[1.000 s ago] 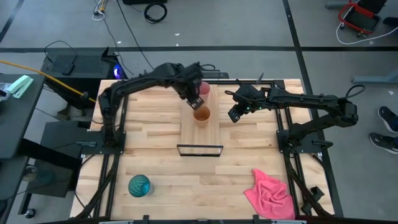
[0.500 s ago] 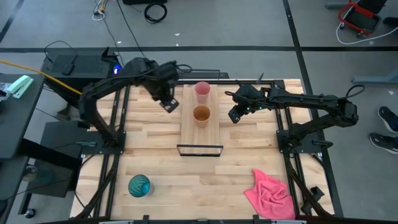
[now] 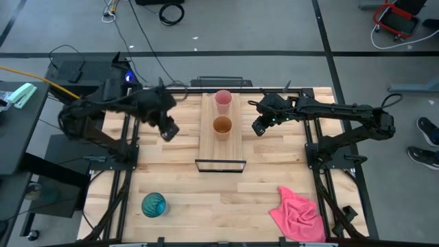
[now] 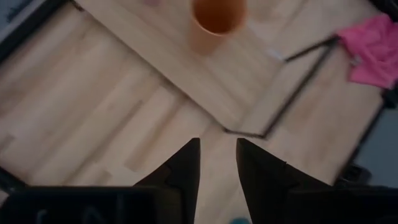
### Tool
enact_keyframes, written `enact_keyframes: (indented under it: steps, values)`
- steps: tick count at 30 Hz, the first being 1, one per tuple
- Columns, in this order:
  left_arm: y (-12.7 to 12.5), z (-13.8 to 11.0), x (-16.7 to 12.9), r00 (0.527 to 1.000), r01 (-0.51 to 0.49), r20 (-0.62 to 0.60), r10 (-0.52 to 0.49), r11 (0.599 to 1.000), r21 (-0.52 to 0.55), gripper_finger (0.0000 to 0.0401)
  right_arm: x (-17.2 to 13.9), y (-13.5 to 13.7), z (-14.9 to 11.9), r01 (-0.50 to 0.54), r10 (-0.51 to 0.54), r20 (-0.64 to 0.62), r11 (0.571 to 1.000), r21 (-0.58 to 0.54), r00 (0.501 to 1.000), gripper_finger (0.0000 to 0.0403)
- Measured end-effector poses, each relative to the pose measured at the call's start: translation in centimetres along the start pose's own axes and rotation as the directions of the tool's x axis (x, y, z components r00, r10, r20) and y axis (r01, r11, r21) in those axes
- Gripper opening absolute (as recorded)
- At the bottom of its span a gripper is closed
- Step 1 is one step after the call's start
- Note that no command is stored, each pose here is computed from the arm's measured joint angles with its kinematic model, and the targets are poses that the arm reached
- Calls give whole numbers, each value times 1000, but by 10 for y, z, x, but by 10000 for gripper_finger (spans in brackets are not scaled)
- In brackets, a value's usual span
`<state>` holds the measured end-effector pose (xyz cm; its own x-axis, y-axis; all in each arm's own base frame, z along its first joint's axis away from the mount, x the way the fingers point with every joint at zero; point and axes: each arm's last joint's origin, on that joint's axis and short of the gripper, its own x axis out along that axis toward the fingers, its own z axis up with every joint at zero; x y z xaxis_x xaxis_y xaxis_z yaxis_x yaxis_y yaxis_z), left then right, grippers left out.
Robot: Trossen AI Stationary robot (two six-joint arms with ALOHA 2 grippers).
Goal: Stack small to large cups/mugs on shelf
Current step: Put the blue glass on the shelf
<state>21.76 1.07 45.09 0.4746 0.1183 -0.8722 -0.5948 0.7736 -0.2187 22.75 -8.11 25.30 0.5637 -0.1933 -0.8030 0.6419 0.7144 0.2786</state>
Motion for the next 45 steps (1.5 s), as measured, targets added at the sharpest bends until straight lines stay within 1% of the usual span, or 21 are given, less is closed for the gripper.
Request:
enact_keyframes:
  steps: [3, 7, 10, 13, 16, 18, 23, 28, 30, 34, 39, 45]
  values:
    - [-13, -19, 2, 999, 25, -45, -24, 1000, 6, 105, 0, 0, 0, -5, 5, -3, 1000, 0, 1000, 73]
    - [-19, -53, 18, 985, 8, -170, -15, 999, -44, 97, 0, 0, 0, -17, 17, -9, 1000, 3, 1000, 73]
    - [-14, -79, 28, 967, -30, -255, 3, 994, -105, 91, 0, 1, 0, -18, 18, -9, 1000, 3, 1000, 73]
    - [-6, -101, 32, 956, -78, -291, 25, 982, -173, 87, 0, 1, 0, -18, 18, -9, 1000, 3, 1000, 73]
    - [0, -118, 31, 951, -103, -308, 24, 965, -243, 88, 0, 1, 0, -25, 25, -12, 1000, 4, 1000, 73]
    - [0, -127, 30, 948, -115, -319, 21, 953, -280, 91, 0, 1, -1, -30, 30, -17, 1000, 9, 999, 73]
    - [-7, -144, 30, 938, -125, -347, 12, 943, -307, 99, 0, 1, -1, -40, 41, -31, 999, 28, 999, 73]
    - [-21, -161, 36, 921, -105, -387, -43, 930, -353, 106, 0, 1, -2, -41, 42, -42, 999, 28, 998, 73]
    - [-25, -168, 38, 918, -101, -393, -59, 922, -373, 108, 0, 1, -4, -37, 38, -53, 999, 12, 998, 73]
    - [-32, -181, 46, 911, -95, -404, -89, 906, -413, 112, 0, 4, -6, -47, 43, -60, 997, -61, 997, 73]
    - [-40, -196, 52, 901, -87, -414, -130, 881, -465, 119, 0, 7, -7, -54, 49, -62, 995, -84, 997, 73]
    - [-46, -213, 67, 890, -82, -421, -175, 847, -525, 129, 0, 7, -7, -56, 49, -63, 993, -104, 997, 73]
